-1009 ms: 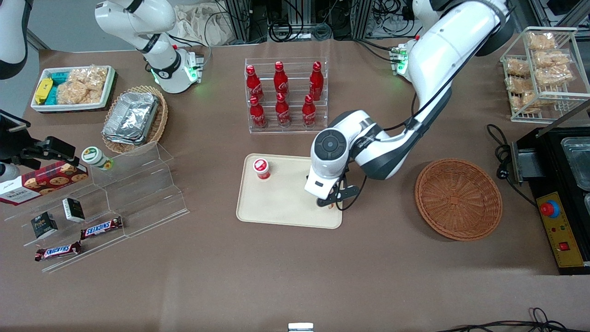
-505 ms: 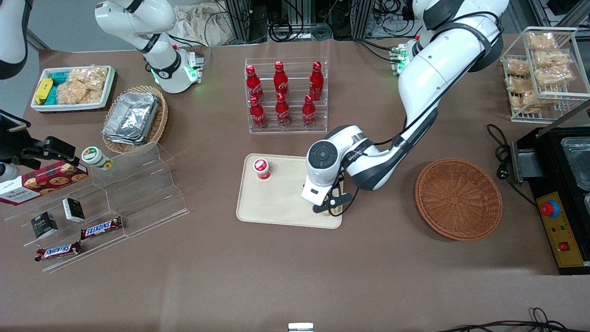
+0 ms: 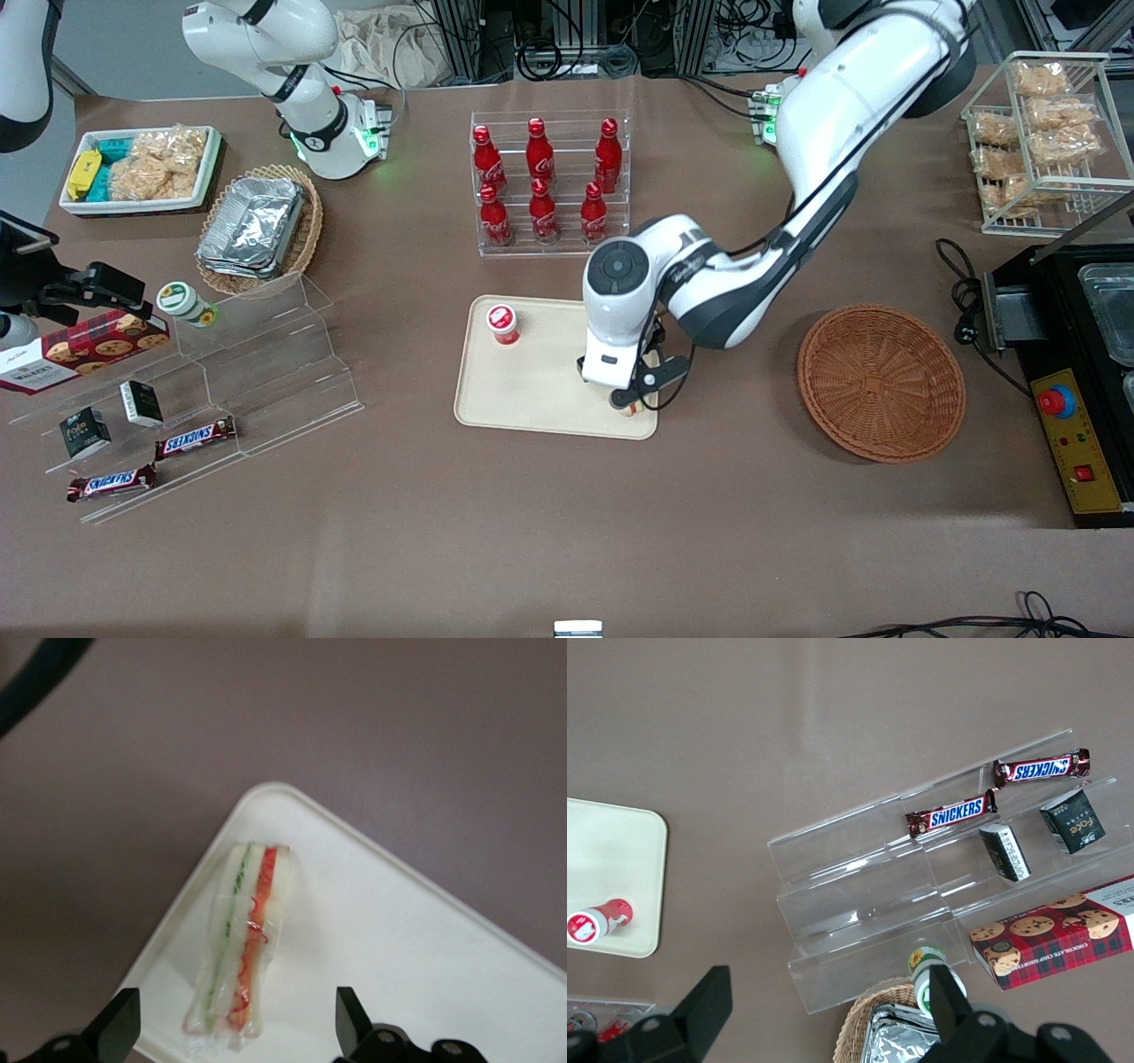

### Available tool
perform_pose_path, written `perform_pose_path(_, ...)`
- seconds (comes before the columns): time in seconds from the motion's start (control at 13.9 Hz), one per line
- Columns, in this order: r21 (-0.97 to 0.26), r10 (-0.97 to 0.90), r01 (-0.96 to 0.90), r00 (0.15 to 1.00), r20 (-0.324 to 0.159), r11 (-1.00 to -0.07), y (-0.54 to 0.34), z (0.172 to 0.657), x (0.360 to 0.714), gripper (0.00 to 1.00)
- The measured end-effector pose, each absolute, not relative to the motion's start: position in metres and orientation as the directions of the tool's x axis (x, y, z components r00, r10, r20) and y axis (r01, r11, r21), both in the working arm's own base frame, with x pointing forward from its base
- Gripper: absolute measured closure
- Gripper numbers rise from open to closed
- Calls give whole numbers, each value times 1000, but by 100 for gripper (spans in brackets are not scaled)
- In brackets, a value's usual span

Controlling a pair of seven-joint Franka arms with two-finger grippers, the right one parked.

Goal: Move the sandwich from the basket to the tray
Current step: 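Raise the open left gripper away from the tray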

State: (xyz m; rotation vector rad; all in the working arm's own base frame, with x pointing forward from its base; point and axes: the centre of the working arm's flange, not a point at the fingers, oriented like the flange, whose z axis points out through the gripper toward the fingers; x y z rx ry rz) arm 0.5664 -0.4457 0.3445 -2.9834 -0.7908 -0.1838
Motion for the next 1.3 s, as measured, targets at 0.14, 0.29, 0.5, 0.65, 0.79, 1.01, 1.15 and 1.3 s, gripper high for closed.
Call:
perform_pose_path(0.14,-5,535,547,821,200,-837,-432,414,563,0)
perform_pose_path(0.29,27,596,607,770,227,-795,-402,474,566,0)
perform_pose_path(0.5,77,674,677,704,225,-732,-350,528,578,0)
perform_pose_path(0.65,70,660,662,722,209,-746,-326,539,586,0)
perform_pose_path(0.79,35,614,617,772,166,-786,-293,547,594,0)
perform_pose_path(1.01,-15,506,509,858,92,-861,-214,571,603,0)
perform_pose_path(1.15,-30,439,442,896,73,-897,-172,583,606,0)
perform_pose_path(1.3,-40,385,387,921,58,-921,-145,584,607,0)
